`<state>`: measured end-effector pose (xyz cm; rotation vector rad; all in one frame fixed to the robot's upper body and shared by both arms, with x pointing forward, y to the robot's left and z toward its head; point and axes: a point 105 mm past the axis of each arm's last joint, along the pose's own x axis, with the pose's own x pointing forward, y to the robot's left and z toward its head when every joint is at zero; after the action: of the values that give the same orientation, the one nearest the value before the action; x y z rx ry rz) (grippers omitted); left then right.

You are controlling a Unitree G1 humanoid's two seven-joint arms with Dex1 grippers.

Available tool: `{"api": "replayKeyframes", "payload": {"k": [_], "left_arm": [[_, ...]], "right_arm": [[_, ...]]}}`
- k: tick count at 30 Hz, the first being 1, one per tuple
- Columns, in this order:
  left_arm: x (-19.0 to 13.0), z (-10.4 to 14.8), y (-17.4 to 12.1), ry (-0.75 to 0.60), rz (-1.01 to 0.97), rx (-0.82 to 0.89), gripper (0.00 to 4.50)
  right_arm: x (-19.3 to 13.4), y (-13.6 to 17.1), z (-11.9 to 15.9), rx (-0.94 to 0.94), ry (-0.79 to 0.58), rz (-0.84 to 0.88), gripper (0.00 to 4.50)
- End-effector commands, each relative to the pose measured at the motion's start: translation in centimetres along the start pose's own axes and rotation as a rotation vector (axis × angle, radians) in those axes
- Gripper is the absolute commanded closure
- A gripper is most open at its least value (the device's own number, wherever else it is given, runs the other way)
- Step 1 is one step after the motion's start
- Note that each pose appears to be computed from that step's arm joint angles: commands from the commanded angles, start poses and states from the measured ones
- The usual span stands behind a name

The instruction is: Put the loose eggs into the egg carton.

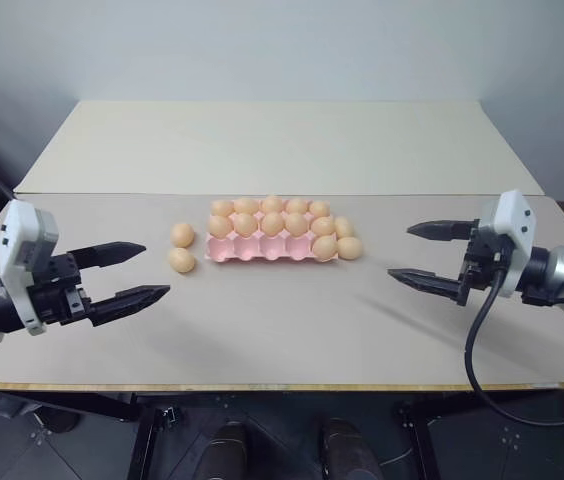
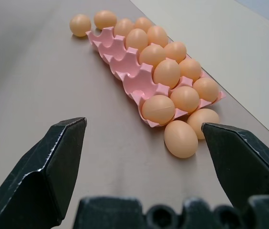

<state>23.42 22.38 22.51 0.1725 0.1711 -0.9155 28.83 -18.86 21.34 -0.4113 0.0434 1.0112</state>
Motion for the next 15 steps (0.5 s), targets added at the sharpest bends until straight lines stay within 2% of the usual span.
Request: {"api": "replayKeyframes", "payload": {"k": [1,5,15], "left_arm": [[-0.3,1.0,0.6,-0.022,0.052,0.052,0.01],[-0.3,1.9,0.4,-0.067,0.037,0.039,0.01],[0.1,1.8,-0.1,-0.067,-0.033,0.076,0.01]], "right_arm": [[-0.1,-0.2,1.0,-0.046,-0.023,-0.011,0.00],[-0.1,-0.3,0.9,-0.046,-0.021,-0.020,0.00],[0.1,-1.4,0.9,-0.073,-0.002,-0.061,0.00]]}}
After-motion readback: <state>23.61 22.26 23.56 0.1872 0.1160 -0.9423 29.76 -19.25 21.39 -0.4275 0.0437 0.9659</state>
